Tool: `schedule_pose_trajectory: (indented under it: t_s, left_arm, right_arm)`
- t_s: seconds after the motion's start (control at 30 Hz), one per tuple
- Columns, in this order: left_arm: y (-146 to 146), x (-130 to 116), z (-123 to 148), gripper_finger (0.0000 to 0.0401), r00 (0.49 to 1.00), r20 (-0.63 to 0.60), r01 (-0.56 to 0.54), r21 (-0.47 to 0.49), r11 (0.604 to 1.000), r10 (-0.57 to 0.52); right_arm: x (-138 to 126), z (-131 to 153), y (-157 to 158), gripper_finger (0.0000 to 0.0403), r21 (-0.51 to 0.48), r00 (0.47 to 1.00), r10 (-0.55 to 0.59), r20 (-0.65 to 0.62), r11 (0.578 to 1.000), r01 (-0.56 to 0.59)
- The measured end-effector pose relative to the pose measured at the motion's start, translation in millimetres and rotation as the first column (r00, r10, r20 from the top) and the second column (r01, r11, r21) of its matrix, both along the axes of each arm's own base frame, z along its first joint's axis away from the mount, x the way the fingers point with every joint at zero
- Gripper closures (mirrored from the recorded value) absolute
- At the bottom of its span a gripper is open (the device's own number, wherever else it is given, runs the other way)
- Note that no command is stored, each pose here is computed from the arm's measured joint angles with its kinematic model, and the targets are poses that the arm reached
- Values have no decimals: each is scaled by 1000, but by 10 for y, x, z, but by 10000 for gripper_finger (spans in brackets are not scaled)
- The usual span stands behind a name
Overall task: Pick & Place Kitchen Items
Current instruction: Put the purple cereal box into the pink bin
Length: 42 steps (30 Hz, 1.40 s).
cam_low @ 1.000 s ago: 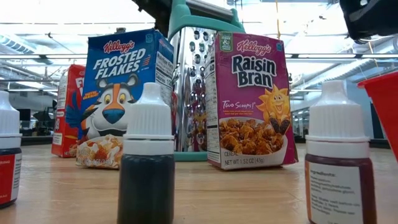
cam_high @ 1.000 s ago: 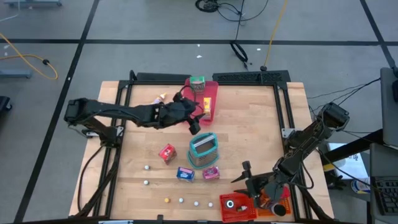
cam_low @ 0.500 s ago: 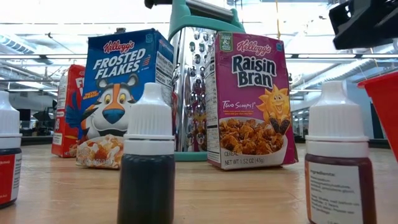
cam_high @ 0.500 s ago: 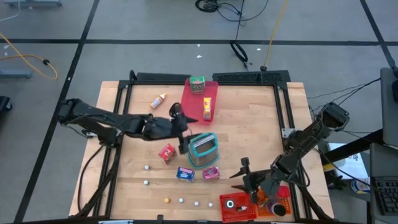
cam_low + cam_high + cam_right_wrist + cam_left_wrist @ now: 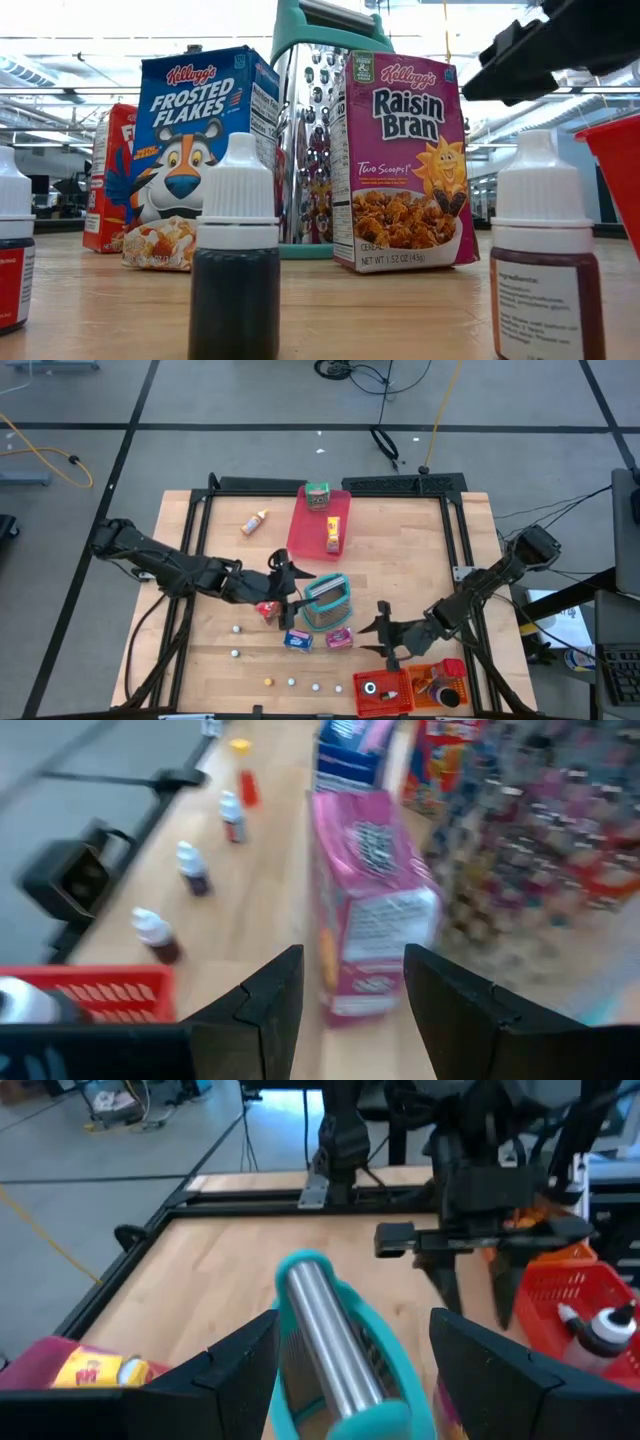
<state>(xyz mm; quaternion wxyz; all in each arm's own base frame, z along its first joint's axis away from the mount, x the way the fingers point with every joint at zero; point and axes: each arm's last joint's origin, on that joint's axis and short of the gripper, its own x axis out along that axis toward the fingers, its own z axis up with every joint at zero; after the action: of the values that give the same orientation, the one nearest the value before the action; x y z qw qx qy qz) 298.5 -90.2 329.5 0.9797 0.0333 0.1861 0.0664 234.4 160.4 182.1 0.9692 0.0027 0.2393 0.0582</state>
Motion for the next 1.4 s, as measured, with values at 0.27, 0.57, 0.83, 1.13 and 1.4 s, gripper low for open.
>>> schedule_pose_trajectory:
  t_s: [0.27,0.57,0.83,1.13,1.4]
  left_arm:
    - [18,-34,-69,144,995,-58,-78,-14,997,78]
    - [7,30,-174,144,989,-91,-117,-4,993,116]
    - [2,50,-196,144,988,-94,-124,3,992,124]
    - [0,49,-198,144,988,-95,-125,6,992,125]
    - [0,49,-201,144,987,-97,-124,7,992,125]
  right_arm:
    - [140,-51,-10,236,14,998,43,52,999,-43]
    - [284,-188,-86,236,8,998,-2,61,1000,2]
    - [384,-313,-91,236,44,996,-35,86,999,31]
    - [477,-414,-173,237,28,986,-121,112,993,118]
    - [486,-427,-176,312,32,982,-147,121,989,144]
